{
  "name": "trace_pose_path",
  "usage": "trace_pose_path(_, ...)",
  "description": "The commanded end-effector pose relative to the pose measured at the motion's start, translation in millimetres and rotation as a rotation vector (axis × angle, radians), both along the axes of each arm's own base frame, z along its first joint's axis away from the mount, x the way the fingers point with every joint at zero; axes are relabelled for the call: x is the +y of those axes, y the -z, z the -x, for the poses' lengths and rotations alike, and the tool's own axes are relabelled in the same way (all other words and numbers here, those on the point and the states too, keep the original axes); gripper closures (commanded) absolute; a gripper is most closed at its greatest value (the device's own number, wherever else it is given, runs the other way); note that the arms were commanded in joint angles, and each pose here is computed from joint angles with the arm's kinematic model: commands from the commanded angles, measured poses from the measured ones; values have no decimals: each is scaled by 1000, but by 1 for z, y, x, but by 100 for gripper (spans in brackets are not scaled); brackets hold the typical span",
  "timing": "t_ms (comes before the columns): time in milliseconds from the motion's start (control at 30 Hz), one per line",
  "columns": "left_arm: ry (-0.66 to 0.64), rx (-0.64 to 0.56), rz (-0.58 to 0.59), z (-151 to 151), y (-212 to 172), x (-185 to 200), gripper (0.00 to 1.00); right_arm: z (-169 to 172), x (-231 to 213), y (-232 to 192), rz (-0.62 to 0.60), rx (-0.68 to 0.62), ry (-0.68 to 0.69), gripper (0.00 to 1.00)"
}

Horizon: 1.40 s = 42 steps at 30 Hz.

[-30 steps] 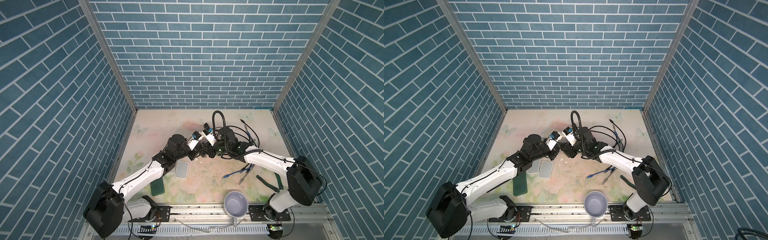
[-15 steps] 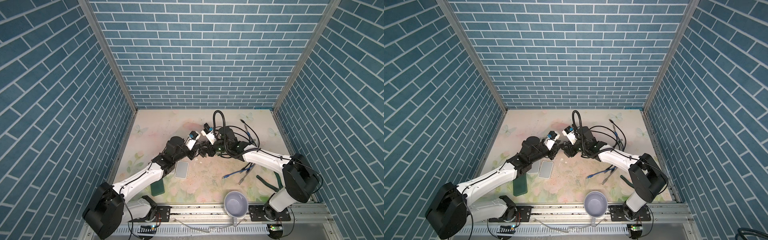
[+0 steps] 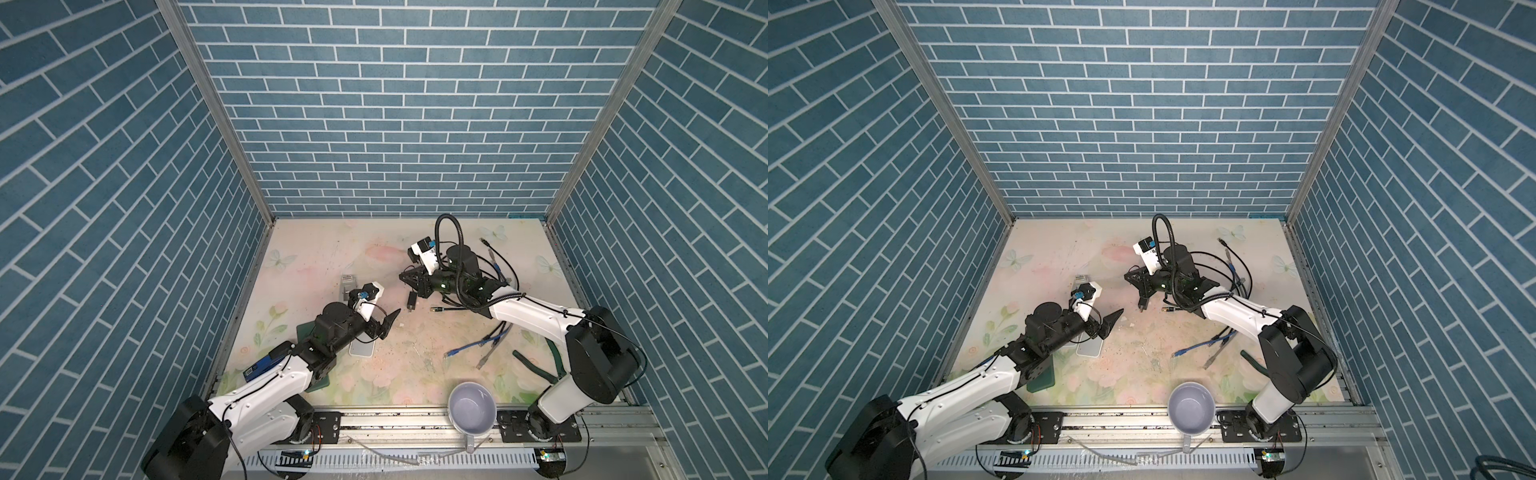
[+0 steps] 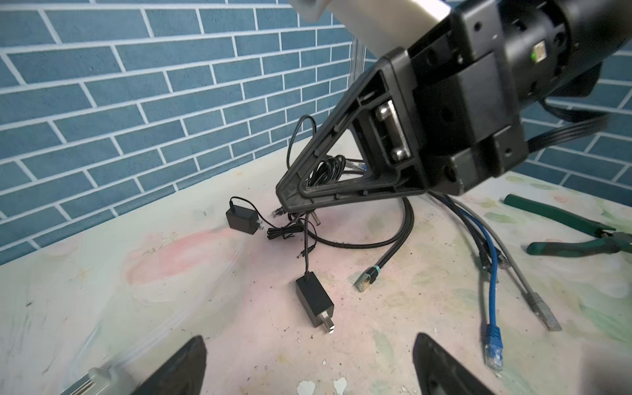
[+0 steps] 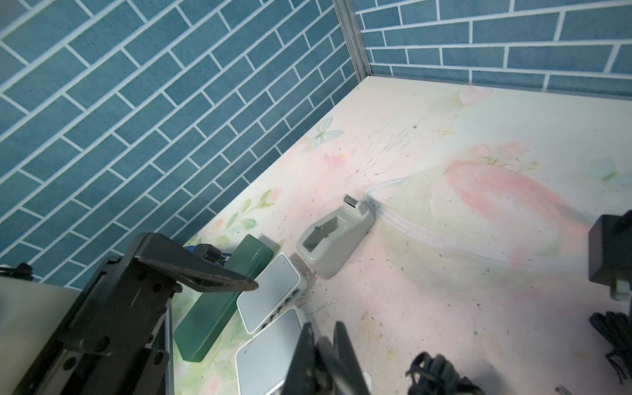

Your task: Insert the plug into the switch port

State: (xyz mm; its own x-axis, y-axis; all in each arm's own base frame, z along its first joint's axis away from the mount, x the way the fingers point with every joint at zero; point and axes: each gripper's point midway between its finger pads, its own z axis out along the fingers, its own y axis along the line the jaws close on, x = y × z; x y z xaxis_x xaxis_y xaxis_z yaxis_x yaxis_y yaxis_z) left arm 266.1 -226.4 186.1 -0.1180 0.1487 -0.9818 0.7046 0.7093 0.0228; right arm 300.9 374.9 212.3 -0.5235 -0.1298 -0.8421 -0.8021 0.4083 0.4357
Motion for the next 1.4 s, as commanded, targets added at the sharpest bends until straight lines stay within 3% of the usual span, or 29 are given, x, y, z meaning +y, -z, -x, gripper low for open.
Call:
trace_pose_path(0, 6, -104, 33, -3, -17, -9, 16, 6, 1, -19, -59, -17, -22, 100)
trace_pose_path(267, 7, -153, 7, -23, -11, -37, 35, 9, 1, -23, -74, -20, -30, 100)
trace_pose_path(467, -62, -222, 68, -38, -21, -38, 53, 10, 0, -20, -72, -16, -32, 100)
trace_pose_path(900, -53, -253, 91, -45, -31, -46, 60, 10, 1, -17, -78, -9, -34, 100)
trace_pose_path(1367, -59, -260, 89, -51, -30, -51, 77, 14, 2, -20, -101, -2, -53, 100)
